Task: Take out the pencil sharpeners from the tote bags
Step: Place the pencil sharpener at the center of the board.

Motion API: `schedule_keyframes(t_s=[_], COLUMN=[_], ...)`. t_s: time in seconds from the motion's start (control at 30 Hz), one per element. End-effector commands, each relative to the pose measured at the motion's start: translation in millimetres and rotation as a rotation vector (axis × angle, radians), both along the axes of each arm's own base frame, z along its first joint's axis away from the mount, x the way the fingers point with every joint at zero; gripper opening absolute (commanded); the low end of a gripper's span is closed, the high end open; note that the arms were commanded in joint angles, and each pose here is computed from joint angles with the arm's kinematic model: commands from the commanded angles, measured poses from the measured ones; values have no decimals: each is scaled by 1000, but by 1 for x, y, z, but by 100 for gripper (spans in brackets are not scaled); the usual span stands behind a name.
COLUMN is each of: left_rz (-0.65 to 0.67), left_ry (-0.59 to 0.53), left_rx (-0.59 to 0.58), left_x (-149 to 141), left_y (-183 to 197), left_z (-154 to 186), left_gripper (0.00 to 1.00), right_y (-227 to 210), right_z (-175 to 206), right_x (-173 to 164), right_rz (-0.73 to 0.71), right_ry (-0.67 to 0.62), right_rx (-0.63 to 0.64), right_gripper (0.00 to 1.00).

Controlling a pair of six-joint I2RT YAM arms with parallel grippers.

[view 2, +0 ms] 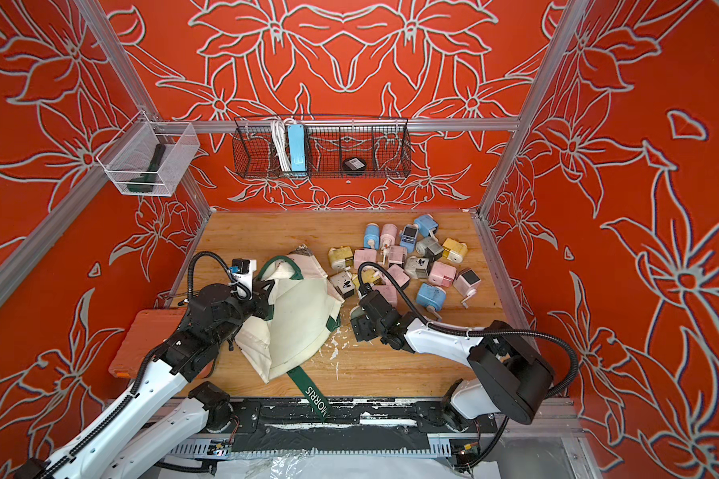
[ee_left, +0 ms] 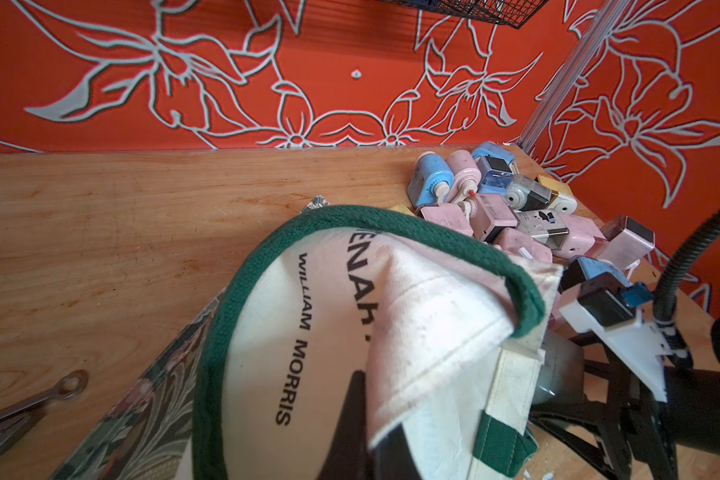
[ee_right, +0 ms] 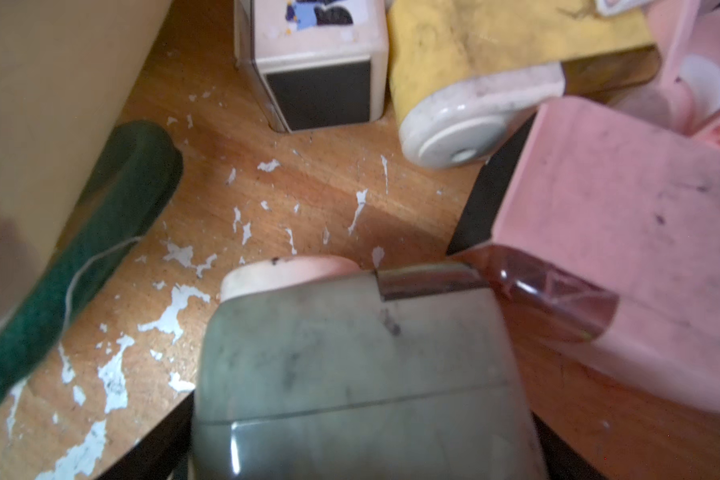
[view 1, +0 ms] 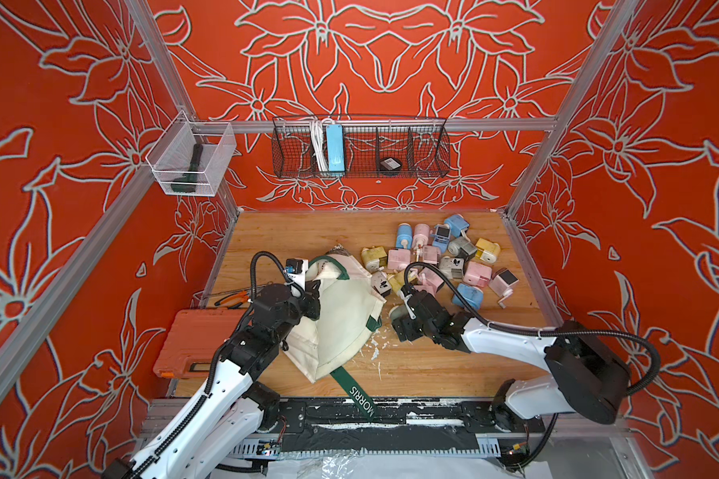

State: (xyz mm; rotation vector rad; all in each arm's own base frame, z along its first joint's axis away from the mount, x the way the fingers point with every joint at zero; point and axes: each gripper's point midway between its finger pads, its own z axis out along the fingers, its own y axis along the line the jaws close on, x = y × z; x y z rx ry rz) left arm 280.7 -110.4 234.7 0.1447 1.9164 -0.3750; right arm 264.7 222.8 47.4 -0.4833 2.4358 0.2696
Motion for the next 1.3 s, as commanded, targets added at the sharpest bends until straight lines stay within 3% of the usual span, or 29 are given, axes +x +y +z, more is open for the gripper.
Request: schedule_keyframes(t_s=[0.0, 0.1, 0.3, 0.47, 0.7, 1.03, 1.27], left_rz=[32, 30, 28, 31, 27, 54, 114], left_ry=[57, 57, 63, 68, 68, 72, 69], left_rx=[22, 21, 21, 25, 23, 22, -54], left_x=[-3, -3, -3, -2, -2, 0, 16], left_y=[7, 6, 5, 6, 5, 9, 11], left_z=[-16, -15, -17, -19, -19, -19, 7], left_gripper=[0, 0, 0, 0, 0, 0, 0], right_y=[1, 1, 7, 10, 10, -11, -33], right_z=[1, -4, 3, 15, 46, 114, 128], right_x=[12, 12, 8, 4, 0, -19, -35], right_rz=[-29, -27, -7, 31, 62, 95, 55], right_ry=[-26, -20, -12, -19, -83, -287, -327], right_rx=[-8, -15, 26, 48, 89, 214, 267], right_gripper=[59, 65, 90, 98, 98, 98, 97])
